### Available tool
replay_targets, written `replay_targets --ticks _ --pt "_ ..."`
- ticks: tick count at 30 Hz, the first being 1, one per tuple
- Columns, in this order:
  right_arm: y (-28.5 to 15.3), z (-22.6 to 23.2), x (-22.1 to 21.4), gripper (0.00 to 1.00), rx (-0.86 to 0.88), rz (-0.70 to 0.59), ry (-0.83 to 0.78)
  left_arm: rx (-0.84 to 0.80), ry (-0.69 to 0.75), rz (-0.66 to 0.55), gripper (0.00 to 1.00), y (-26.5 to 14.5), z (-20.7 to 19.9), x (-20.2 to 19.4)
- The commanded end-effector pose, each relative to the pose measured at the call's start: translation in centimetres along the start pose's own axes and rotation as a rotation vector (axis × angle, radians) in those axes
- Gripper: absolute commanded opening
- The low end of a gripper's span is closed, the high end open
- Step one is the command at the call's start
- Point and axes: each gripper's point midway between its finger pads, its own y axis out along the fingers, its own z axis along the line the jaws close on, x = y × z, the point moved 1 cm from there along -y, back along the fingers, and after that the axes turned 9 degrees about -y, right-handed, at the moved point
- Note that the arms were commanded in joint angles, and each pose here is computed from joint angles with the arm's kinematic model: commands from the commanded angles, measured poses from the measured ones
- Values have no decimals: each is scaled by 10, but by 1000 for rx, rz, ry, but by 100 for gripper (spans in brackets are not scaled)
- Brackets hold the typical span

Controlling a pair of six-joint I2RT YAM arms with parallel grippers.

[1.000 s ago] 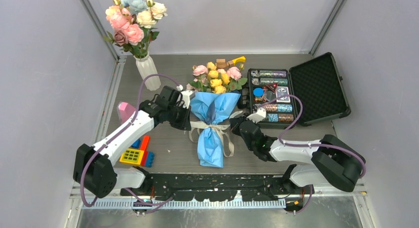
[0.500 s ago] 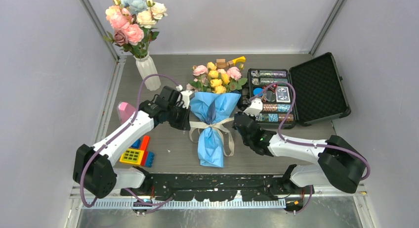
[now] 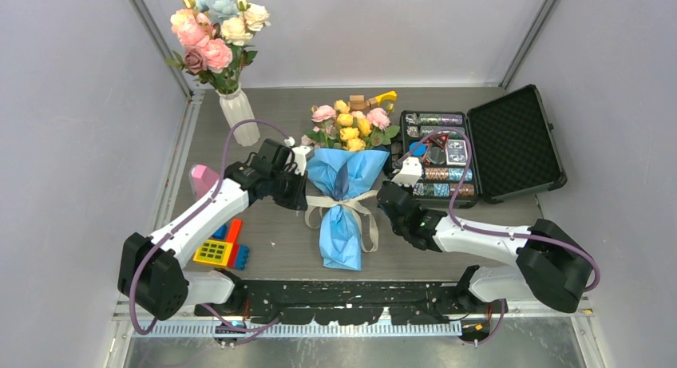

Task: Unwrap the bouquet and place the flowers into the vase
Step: Untie the ribbon from the wrapping paper.

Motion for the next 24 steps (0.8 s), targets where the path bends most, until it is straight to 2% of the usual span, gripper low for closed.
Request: replay_targets --ticks 1,12,24 --pt "-2 -2 26 0 -33 -71 29 1 18 -24 0 -4 1 4" --pt "-11 -29 41 0 -143 -122 -13 46 8 -18 0 -3 8 4" --pt "-12 -48 41 0 -200 -112 -27 66 -25 -20 0 -3 18 6"
